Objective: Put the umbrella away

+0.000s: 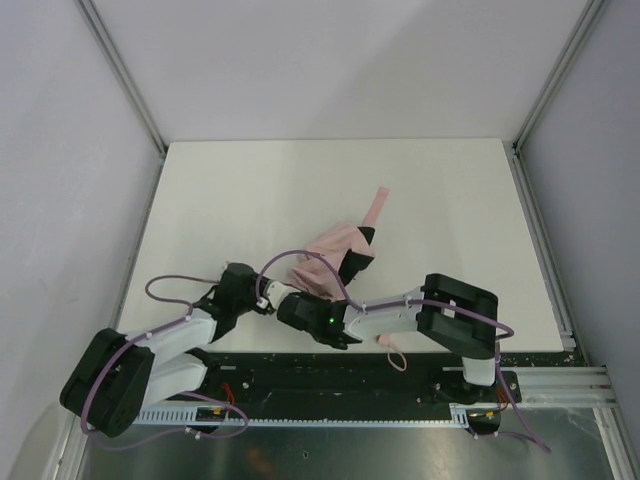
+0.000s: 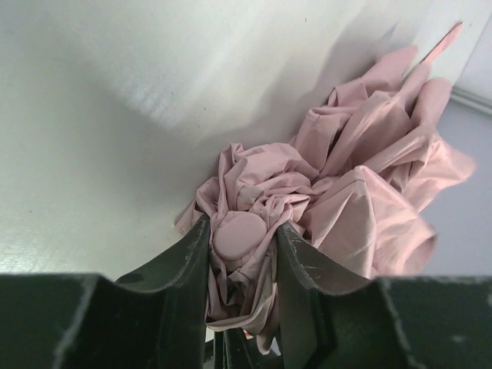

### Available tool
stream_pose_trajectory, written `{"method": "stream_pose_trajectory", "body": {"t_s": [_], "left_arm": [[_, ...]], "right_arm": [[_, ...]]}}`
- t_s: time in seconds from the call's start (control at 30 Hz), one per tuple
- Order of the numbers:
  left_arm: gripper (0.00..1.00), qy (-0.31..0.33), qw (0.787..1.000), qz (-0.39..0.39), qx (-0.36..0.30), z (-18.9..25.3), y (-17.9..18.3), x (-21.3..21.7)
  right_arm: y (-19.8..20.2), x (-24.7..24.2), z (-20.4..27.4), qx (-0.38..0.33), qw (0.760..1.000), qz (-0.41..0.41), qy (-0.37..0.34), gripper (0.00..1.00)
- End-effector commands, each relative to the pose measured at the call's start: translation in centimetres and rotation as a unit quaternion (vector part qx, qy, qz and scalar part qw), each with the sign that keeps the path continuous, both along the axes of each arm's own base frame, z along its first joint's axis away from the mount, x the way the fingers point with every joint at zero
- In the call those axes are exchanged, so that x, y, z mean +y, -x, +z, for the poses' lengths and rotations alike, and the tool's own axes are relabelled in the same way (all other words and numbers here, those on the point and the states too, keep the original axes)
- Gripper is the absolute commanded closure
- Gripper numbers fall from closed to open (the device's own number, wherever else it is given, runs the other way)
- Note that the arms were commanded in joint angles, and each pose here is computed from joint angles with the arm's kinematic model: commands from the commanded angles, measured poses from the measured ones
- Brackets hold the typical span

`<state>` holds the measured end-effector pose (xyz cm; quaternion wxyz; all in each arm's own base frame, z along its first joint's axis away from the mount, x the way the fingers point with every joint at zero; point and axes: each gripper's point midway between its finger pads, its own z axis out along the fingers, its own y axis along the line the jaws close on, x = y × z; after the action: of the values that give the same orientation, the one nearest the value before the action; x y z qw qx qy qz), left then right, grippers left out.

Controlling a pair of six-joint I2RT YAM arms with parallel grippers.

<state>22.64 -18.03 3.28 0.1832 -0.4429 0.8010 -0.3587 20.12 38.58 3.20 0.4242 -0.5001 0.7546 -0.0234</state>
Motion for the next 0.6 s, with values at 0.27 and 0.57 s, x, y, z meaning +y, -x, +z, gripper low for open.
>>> {"method": "stream_pose_trajectory", "body": {"t_s": [0.27, 0.57], "left_arm": [[0.14, -0.037, 0.997, 0.045, -0.053, 2.2, -1.7, 3.5], [0.01, -0.035, 0.992, 0.03, -0.115, 4.4, -1.4, 4.3]], "right_arm": [[0.7, -2.3, -6.3, 0.299, 0.951, 0.054, -0.06, 1.0], [2.2, -1.8, -5.8, 0.552, 0.806, 0.02, -0.212, 1.0]]}}
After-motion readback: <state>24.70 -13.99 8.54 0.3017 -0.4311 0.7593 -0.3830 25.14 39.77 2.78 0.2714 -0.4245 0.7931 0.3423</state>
